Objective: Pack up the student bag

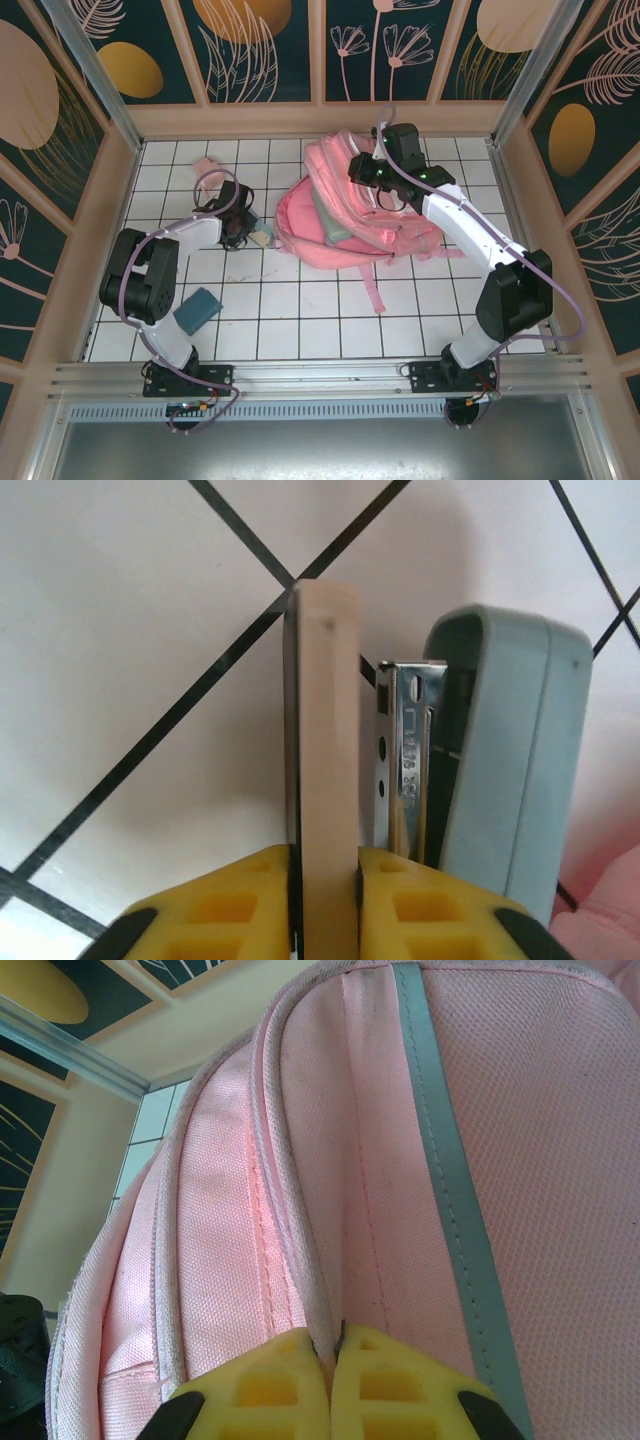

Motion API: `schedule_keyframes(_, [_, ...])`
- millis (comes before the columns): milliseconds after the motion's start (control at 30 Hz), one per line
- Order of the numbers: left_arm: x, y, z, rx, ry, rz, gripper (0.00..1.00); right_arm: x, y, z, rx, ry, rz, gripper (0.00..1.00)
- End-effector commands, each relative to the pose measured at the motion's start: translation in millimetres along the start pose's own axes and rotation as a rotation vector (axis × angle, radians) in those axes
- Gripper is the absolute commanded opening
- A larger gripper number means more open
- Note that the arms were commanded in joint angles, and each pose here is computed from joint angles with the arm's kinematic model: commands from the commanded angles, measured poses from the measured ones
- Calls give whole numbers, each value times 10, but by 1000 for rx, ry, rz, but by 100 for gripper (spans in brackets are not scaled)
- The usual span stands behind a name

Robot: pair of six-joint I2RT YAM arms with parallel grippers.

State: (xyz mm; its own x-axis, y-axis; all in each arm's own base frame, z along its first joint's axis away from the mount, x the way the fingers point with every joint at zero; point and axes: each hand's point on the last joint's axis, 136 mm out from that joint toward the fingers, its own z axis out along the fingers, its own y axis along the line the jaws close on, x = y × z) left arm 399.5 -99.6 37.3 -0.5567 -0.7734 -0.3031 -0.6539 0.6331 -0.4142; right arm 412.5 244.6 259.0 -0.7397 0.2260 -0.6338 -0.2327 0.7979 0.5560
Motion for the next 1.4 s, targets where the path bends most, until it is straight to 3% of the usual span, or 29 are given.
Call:
schedule_keyframes(0, [-73, -2, -56, -8, -23, 2, 12, -241, 265, -93, -64, -69, -34, 0])
schedule_keyframes(133, [-131, -84, -184, 15, -35, 33, 0, -254, 269, -102, -60, -74, -38, 0])
schedule_keyframes(433, [-203, -605, -667, 205, -37, 125, 0, -269, 243, -124, -46, -82, -39, 0])
schedule_keyframes(800, [163, -1354, -1108, 360, -54, 336, 0, -275, 230, -144, -44, -86, -29, 0])
schedule_keyframes(1033, [678, -1621, -927, 416, 65, 434, 0, -257, 221, -146, -44, -82, -24, 0])
schedule_keyframes(1367, [1017, -1219, -352, 228, 154, 452, 0, -206, 187, -156, -39, -76, -20, 0])
